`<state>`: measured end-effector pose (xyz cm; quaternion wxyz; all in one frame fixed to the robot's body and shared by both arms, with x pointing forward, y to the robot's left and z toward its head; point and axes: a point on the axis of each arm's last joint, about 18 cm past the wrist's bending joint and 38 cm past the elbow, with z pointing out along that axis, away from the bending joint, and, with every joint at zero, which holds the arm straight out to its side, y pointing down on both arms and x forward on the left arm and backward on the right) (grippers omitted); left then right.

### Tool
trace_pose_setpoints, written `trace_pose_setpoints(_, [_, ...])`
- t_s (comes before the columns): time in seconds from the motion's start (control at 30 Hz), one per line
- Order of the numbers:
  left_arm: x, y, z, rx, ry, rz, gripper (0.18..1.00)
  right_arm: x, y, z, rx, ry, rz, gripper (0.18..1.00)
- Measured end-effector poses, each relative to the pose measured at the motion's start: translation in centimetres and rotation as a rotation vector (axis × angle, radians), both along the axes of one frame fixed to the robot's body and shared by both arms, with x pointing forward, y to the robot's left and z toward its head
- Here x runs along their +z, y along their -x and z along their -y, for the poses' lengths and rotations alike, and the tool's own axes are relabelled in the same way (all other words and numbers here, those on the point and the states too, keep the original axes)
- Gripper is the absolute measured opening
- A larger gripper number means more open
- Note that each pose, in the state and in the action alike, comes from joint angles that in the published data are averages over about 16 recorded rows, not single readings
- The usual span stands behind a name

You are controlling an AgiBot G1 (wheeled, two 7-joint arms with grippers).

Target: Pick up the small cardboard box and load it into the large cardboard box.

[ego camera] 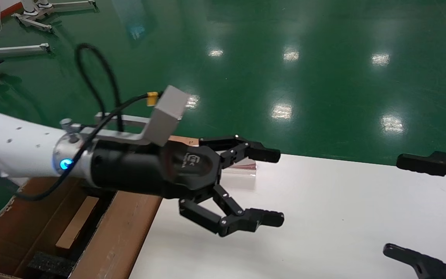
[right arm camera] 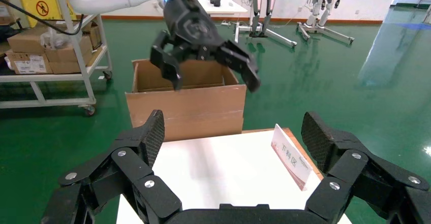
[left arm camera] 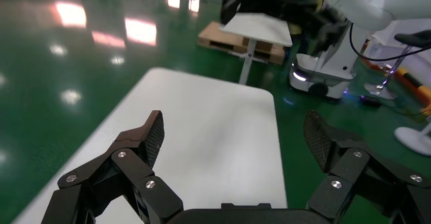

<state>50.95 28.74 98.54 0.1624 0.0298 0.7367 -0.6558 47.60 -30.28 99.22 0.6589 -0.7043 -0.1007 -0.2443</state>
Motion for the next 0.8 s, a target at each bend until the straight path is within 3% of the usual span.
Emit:
trace_pose_setpoints(0.4, [0.7,3.5,-1.3,-0.002,0.030,0.223,1.001,0.0,0.0,0.0,0.000,0.000,0.000,1.001])
trace_pose_setpoints(0.8, [0.7,3.8,-1.5,0.002,0.027,0.245,1.001,0.0,0.0,0.0,0.000,-0.001,0.000,1.001])
